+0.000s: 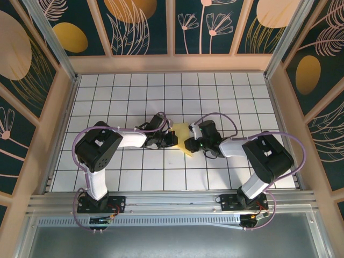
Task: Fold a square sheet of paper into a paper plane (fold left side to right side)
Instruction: Third fold the triangle at the center of the table.
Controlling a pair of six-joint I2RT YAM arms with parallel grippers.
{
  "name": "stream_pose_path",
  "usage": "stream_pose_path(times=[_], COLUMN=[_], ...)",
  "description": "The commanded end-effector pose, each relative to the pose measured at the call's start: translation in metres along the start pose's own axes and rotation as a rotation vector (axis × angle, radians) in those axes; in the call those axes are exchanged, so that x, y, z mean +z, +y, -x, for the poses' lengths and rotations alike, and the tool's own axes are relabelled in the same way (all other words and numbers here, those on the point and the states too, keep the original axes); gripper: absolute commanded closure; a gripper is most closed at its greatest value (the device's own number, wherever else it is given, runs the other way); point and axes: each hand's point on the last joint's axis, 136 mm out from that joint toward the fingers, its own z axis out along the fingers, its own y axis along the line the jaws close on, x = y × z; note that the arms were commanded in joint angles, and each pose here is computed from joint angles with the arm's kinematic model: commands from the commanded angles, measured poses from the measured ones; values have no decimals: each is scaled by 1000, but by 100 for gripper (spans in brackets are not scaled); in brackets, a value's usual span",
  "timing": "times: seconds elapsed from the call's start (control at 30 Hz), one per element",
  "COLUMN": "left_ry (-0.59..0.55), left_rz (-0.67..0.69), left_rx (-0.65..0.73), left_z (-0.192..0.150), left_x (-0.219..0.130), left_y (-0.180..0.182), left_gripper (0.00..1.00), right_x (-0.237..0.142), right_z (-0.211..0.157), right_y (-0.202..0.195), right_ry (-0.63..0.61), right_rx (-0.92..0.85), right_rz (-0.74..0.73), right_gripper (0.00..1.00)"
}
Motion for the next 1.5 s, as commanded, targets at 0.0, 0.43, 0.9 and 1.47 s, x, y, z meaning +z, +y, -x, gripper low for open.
stream_pose_path(times=[0.0,0.43,0.9,1.47], left_ry=[58,59,49,42], left_rz=[173,213,208,203], left_rx=[-47,-58,-55,-49], left_z=[-21,-20,-17,-16], left_x=[10,10,8,7], left_y=[48,54,50,49], left_gripper=[100,100,100,100], right_x=[-11,-50,-44,-29], right_z=[22,32,-20,-19], right_y=[2,22,53,33], right_ry=[-38,16,180,175], right_rx=[12,162,422,482], right_rz=[-3,104,351,275], right_gripper=[76,71,100,100])
